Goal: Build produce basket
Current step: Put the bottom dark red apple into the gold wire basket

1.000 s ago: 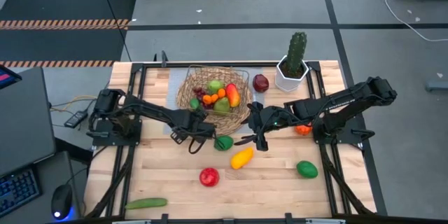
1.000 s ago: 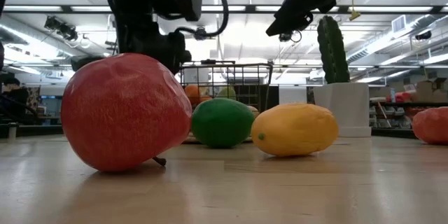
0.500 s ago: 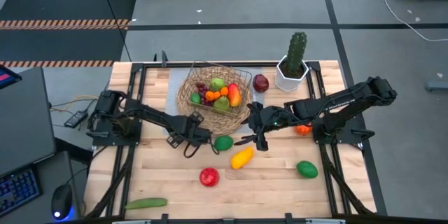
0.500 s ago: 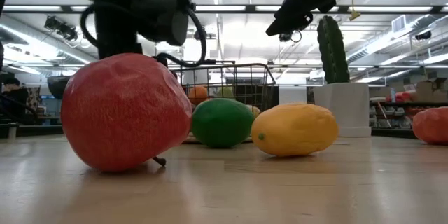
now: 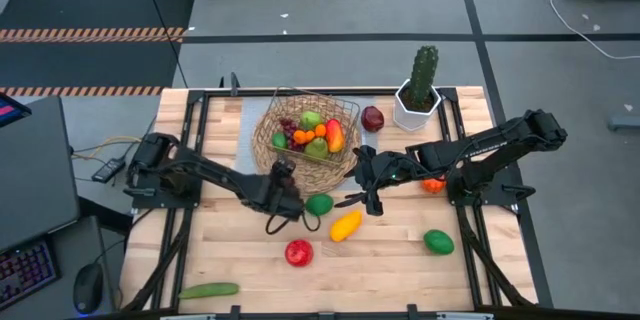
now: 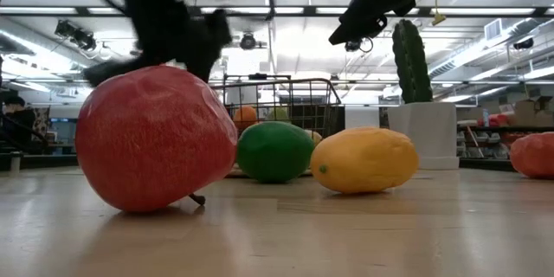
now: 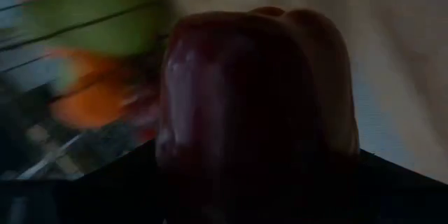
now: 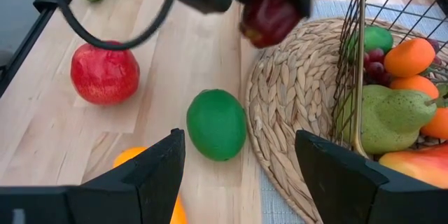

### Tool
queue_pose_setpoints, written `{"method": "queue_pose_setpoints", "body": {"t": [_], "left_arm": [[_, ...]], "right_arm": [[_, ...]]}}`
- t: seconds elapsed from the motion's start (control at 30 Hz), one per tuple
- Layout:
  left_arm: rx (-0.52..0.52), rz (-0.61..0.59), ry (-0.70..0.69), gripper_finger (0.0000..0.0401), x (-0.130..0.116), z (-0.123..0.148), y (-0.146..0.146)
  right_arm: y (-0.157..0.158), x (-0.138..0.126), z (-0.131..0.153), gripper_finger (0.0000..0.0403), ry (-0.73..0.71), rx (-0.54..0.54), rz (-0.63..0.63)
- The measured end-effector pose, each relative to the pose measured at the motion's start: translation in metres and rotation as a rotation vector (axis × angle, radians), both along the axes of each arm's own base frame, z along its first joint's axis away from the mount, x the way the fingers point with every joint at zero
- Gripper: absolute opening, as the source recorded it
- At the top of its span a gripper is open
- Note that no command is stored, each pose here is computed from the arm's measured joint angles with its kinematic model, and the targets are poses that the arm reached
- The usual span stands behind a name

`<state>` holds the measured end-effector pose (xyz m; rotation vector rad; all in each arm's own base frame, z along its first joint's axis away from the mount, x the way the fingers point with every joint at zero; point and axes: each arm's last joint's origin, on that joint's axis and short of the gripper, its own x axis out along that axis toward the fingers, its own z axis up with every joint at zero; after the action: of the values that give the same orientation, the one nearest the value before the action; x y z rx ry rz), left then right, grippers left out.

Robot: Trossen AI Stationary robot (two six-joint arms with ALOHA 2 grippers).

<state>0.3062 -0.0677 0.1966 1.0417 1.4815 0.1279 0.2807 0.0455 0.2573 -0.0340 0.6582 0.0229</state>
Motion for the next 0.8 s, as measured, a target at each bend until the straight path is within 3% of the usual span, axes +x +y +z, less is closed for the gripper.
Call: {"method": "queue_pose_setpoints", "body": {"t": [0.17, 0.43, 0.53, 0.8], "left_arm": [[0.129, 0.066, -0.114, 0.0288, 0.012, 0.036, 0.013], [0.104, 0.212, -0.349, 0.0288, 0.016, 0.098, 0.058], [0.033, 0.304, -0.437, 0.0291, 0.016, 0.108, 0.088], [-0.211, 0.558, -0.504, 0.0337, 0.012, 0.100, 0.151]], "right_arm": [[0.000, 0.000, 0.001, 0.0275, -0.002, 0.000, 0.000], [0.000, 0.000, 0.001, 0.0275, -0.001, 0.007, -0.004], [0.000, 0.000, 0.001, 0.0275, -0.007, 0.009, -0.005], [0.001, 0.000, 0.001, 0.0275, -0.002, 0.023, 0.014]]}}
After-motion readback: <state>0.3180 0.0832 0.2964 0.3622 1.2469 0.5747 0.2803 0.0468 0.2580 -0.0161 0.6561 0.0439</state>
